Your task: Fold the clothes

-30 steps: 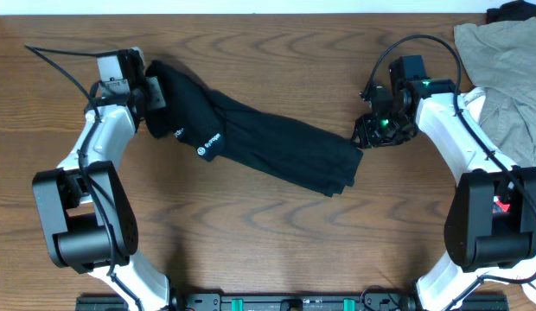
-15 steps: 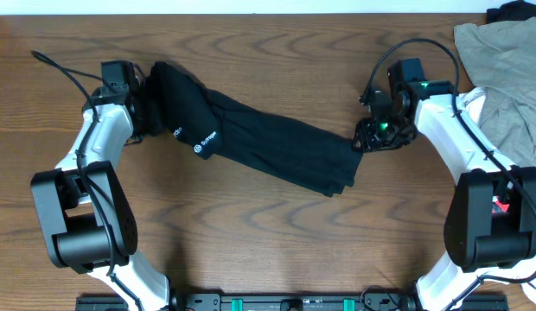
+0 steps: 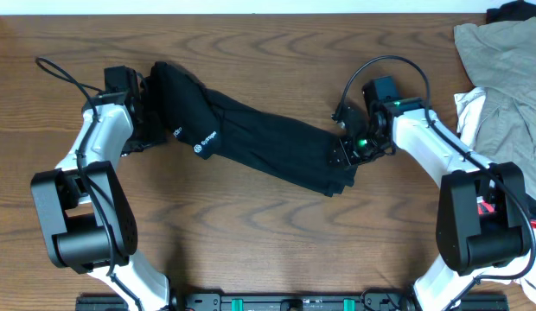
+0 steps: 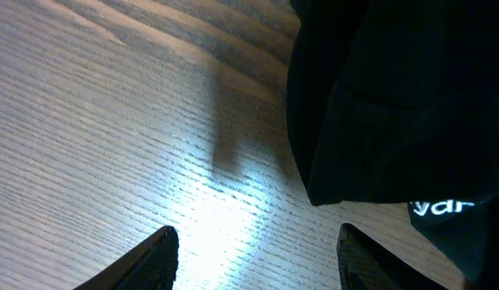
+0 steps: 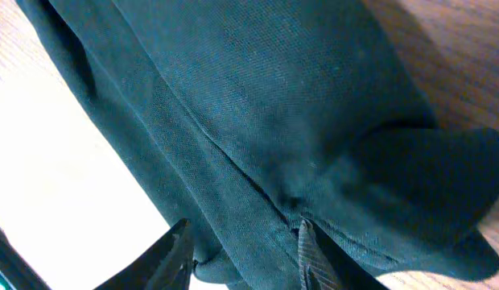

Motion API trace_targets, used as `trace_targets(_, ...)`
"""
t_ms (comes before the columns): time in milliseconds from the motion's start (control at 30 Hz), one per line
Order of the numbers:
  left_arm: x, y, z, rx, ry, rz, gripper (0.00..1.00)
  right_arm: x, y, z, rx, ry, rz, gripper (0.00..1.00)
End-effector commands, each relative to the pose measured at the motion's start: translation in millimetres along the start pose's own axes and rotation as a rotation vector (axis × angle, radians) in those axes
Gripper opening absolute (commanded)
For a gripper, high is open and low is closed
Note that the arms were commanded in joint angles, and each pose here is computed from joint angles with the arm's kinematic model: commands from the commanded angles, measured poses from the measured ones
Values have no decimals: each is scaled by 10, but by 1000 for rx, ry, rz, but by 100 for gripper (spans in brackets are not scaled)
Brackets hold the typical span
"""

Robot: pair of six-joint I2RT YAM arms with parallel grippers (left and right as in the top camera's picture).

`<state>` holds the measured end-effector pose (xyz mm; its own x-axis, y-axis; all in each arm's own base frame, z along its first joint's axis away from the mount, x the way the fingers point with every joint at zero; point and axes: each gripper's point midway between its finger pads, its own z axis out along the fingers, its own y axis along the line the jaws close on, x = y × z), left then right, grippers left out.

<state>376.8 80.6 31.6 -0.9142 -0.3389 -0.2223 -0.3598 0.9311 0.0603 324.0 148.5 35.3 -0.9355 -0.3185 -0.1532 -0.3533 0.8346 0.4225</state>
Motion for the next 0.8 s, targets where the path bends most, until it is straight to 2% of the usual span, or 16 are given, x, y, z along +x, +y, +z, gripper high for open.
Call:
trace_targets(0,-36,-35,-88,33,-7,-23,63,99,-8,142,-9,40,-13,41)
trace_targets(200,54,-32,-89,34,30,-28,64,270,-235,441,36,129,25,41)
trace_targets(367,91,-26,-90,32,45,-27,63,331,-814,385,311,152,108,43)
trace_targets(500,94,-34,-90,36,46,-27,63,145,-1498,32,597,41,217,48)
trace_targets(567,103,-84,-93,66,52,-28,64,-17,-1757,-146,655,-48,254,52)
trace_targets(667,119,-176,-103,118,63,-29,64,-240,-2031,-407,663,-172,314,56)
trace_targets(767,129,-244,-113,157,69,-29,64,-458,-2075,-567,564,-264,334,63)
